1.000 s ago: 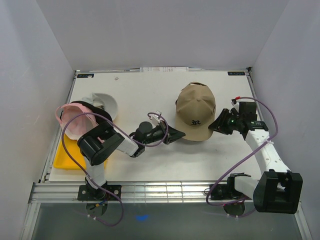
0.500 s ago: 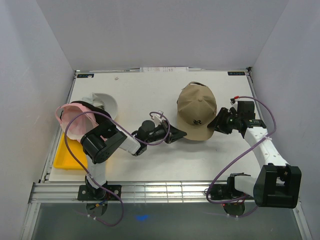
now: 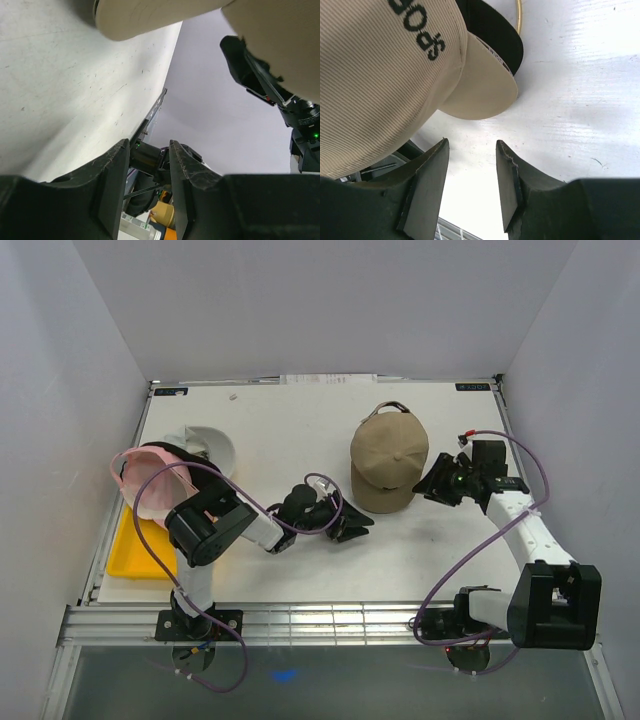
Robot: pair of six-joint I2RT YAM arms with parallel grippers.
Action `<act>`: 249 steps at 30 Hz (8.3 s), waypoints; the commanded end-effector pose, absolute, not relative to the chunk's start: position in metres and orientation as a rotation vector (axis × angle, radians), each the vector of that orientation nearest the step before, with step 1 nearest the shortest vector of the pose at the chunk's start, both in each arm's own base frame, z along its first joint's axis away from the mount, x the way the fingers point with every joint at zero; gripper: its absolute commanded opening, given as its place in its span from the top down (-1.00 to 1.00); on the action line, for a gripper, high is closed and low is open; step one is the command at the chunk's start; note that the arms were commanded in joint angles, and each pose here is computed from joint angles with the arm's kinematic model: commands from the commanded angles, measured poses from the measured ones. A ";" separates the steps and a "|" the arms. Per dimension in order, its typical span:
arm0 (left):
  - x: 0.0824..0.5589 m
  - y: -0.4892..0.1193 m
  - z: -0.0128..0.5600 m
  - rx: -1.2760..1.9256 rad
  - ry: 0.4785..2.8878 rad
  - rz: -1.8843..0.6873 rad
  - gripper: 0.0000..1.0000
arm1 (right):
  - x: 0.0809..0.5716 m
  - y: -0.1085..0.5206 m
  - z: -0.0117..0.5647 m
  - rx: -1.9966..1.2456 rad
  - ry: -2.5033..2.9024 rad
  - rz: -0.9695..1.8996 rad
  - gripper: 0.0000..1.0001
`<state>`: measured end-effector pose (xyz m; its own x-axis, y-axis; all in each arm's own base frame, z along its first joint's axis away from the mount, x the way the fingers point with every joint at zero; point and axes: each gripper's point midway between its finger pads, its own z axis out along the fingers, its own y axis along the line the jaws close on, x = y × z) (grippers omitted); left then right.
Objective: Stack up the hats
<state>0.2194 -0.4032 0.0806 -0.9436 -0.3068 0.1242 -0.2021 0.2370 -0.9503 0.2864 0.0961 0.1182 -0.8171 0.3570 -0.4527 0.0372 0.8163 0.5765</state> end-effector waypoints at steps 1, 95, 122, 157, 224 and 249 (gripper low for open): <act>0.212 -0.402 0.079 -0.460 2.428 -1.816 0.01 | 0.302 0.096 0.131 0.245 2.384 0.741 0.02; 0.276 0.037 0.213 -0.867 2.240 0.329 1.00 | 0.262 0.138 0.211 -0.103 2.239 0.896 -0.20; 0.363 -0.096 0.464 -0.546 1.880 -0.529 1.00 | 0.259 0.155 0.276 -0.090 2.134 1.050 -0.22; 0.269 -0.298 0.522 -0.069 1.045 -2.141 1.00 | 0.255 0.178 0.431 0.177 1.663 1.595 -0.61; 0.255 -0.404 0.267 -0.206 1.882 -2.207 1.00 | 0.240 0.140 0.261 0.201 2.024 1.091 0.24; 0.241 -0.396 0.230 -0.216 1.967 -2.175 1.00 | 0.231 0.131 0.197 0.250 2.129 1.006 0.25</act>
<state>0.2817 -0.3849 0.2198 -0.9213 -0.3885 0.0177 0.0133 -0.0771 -0.9969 0.2297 0.1296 0.2037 -0.7047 0.5311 -0.4705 -0.0511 0.6234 0.7802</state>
